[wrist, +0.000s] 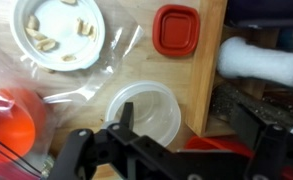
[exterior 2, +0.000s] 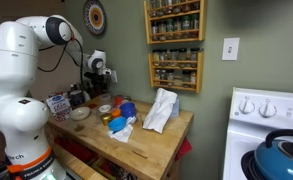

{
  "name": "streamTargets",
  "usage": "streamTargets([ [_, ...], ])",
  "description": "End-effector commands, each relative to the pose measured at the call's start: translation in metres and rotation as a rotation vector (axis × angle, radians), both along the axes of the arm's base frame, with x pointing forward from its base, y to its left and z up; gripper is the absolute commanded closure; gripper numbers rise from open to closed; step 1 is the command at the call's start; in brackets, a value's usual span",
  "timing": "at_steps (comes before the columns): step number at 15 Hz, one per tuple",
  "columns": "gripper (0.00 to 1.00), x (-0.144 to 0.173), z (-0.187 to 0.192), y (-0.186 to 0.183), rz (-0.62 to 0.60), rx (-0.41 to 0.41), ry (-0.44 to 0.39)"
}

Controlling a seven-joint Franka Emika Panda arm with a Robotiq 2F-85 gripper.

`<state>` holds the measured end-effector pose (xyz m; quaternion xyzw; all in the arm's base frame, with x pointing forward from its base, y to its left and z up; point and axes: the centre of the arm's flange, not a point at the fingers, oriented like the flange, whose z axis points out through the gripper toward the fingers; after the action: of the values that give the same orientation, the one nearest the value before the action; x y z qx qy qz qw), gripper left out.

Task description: Pour the contents of the clear lunch box onto the white plate and then pour the contents of the white plate in the ceramic bowl on the left

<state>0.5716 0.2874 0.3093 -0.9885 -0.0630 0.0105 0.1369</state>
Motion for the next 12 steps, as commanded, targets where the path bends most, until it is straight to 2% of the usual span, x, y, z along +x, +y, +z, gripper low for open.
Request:
streamTargets([
  [1, 0.00, -0.042, -0.014, -0.039, 0.074, 0.004, 0.062],
  [4, 0.00, -0.054, -0.043, -0.059, 0.074, -0.032, 0.102],
  [8, 0.00, -0.073, -0.071, -0.084, 0.011, 0.018, 0.146],
  [12, 0.00, -0.092, -0.072, -0.101, -0.016, 0.076, 0.127],
])
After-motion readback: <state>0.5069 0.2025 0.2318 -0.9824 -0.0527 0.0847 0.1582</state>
